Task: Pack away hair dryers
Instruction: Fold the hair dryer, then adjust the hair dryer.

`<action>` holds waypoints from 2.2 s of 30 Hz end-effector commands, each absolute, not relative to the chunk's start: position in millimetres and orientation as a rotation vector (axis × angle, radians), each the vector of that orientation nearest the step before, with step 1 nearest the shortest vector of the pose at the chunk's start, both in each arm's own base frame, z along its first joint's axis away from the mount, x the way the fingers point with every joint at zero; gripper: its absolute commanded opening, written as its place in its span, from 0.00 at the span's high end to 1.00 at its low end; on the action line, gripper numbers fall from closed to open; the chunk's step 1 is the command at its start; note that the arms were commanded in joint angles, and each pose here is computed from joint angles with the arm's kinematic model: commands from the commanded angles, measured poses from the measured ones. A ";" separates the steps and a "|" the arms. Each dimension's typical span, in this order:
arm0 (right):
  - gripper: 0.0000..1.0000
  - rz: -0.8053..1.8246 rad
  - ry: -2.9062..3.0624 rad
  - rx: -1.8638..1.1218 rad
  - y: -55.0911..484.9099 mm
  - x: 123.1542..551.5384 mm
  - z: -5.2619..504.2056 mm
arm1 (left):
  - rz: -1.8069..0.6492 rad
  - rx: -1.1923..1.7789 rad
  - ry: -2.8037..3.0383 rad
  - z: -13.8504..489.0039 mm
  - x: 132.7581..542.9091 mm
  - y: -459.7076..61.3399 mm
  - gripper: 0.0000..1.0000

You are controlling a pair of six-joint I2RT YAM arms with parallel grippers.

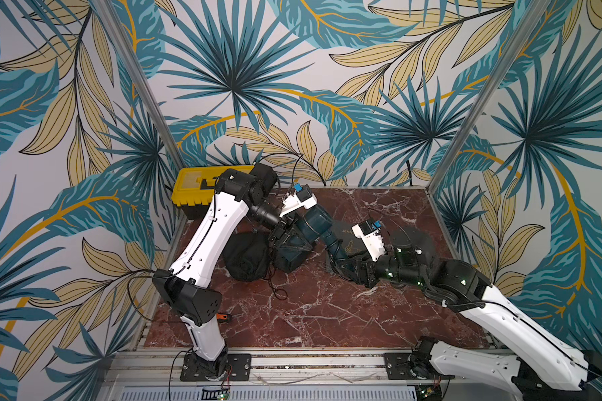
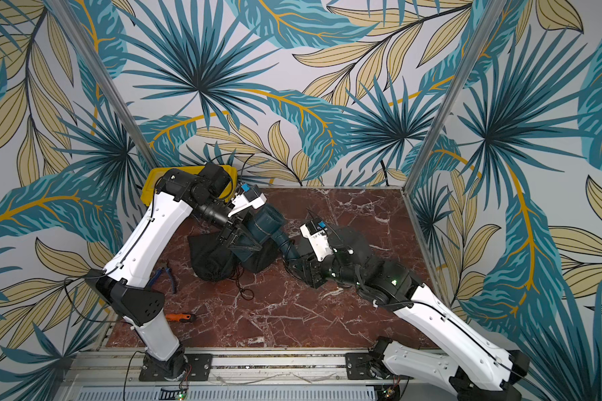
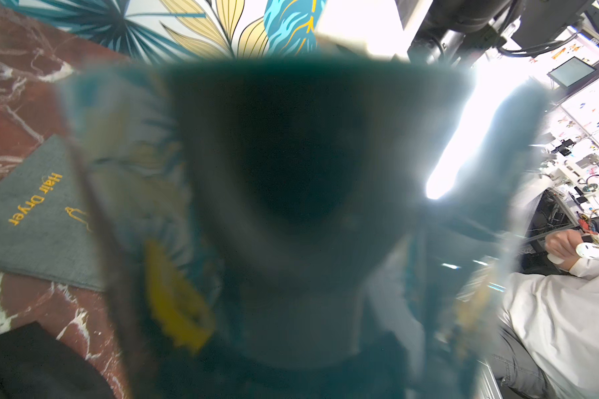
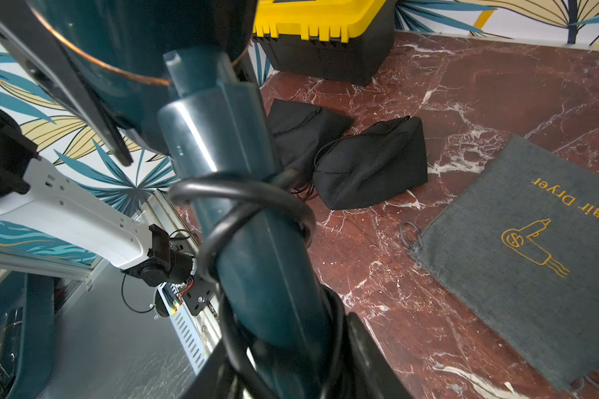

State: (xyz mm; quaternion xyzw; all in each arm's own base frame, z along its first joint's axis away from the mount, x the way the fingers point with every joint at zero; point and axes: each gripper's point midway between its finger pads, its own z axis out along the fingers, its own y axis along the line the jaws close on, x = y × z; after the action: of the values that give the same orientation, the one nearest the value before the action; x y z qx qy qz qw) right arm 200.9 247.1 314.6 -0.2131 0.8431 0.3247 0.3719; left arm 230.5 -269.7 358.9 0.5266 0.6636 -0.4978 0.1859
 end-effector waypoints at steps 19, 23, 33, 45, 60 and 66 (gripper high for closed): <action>1.00 1.501 1.523 -0.426 336.8 223.1 442.0 | -1.877 1.298 1.759 401.7 216.9 -296.2 1.00; 1.00 1.565 1.434 -0.400 339.9 223.3 456.9 | -1.929 1.272 1.768 396.5 215.5 -298.6 1.00; 0.89 1.435 1.608 -0.374 334.6 229.3 423.6 | -1.865 1.313 1.783 396.6 211.1 -298.0 1.00; 0.38 1.273 1.803 -0.259 279.9 211.0 372.7 | -1.842 1.149 1.712 432.7 246.5 -266.6 1.00; 0.38 1.402 1.704 -0.244 301.8 218.6 379.2 | -1.888 1.133 1.680 438.3 242.7 -265.8 1.00; 0.38 1.430 1.677 -0.255 312.2 224.0 384.9 | -1.900 1.127 1.678 438.0 241.7 -265.6 1.00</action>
State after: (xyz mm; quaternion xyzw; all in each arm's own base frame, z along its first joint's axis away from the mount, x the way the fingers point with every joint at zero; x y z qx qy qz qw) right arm 225.7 308.6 365.9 -0.0983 0.7015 0.5558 0.4350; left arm 255.2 -269.1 420.4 0.4130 0.6159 -0.6434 0.1899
